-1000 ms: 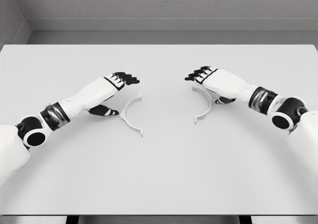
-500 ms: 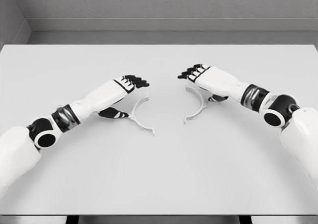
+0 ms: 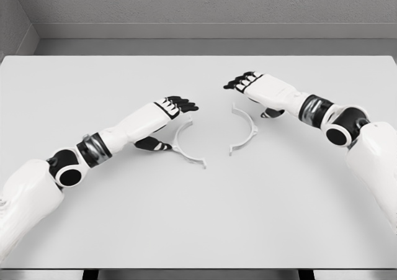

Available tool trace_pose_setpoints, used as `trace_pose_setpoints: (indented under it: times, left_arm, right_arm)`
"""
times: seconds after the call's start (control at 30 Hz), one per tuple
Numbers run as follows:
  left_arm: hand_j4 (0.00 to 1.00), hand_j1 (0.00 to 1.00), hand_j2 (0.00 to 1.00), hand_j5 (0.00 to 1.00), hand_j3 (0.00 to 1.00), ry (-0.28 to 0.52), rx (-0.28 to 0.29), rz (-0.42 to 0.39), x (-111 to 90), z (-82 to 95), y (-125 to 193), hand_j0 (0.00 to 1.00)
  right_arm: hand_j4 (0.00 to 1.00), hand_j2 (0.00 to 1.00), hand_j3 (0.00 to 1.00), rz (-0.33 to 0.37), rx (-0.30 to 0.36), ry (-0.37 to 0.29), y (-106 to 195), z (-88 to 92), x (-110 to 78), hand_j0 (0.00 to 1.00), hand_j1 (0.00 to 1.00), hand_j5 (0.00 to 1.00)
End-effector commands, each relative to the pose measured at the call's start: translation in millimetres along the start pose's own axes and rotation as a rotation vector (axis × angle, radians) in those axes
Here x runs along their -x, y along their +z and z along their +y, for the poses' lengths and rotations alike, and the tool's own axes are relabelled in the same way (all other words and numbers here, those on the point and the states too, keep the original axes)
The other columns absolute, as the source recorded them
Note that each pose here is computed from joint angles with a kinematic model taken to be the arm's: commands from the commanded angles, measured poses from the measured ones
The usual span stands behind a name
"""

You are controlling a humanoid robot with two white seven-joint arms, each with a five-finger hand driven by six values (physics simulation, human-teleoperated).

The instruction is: Assemble PVC drainage pipe clamps

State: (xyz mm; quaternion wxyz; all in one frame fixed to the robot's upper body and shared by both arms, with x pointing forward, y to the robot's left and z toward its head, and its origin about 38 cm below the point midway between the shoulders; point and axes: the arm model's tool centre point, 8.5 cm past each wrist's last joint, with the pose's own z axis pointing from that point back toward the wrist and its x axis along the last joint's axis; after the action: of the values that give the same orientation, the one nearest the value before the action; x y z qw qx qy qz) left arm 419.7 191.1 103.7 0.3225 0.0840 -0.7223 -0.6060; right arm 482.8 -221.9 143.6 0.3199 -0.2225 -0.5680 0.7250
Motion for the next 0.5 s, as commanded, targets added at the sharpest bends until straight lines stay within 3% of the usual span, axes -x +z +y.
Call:
trace_pose_setpoints:
  times: [0.0,0.47]
  left_arm:
    - [1.00,1.00,1.00,1.00,1.00,0.010,-0.010,-0.007,-3,-0.4,-4,1.00]
    - [1.00,1.00,1.00,1.00,1.00,0.047,-0.033,-0.044,-19,-11.2,-24,1.00]
  right_arm:
    - [1.00,1.00,1.00,-0.008,0.001,-0.011,-4,2.0,-3.7,1.00,1.00,1.00]
    - [1.00,1.00,1.00,-0.030,-0.015,0.000,-9,5.9,-13.6,1.00,1.00,1.00]
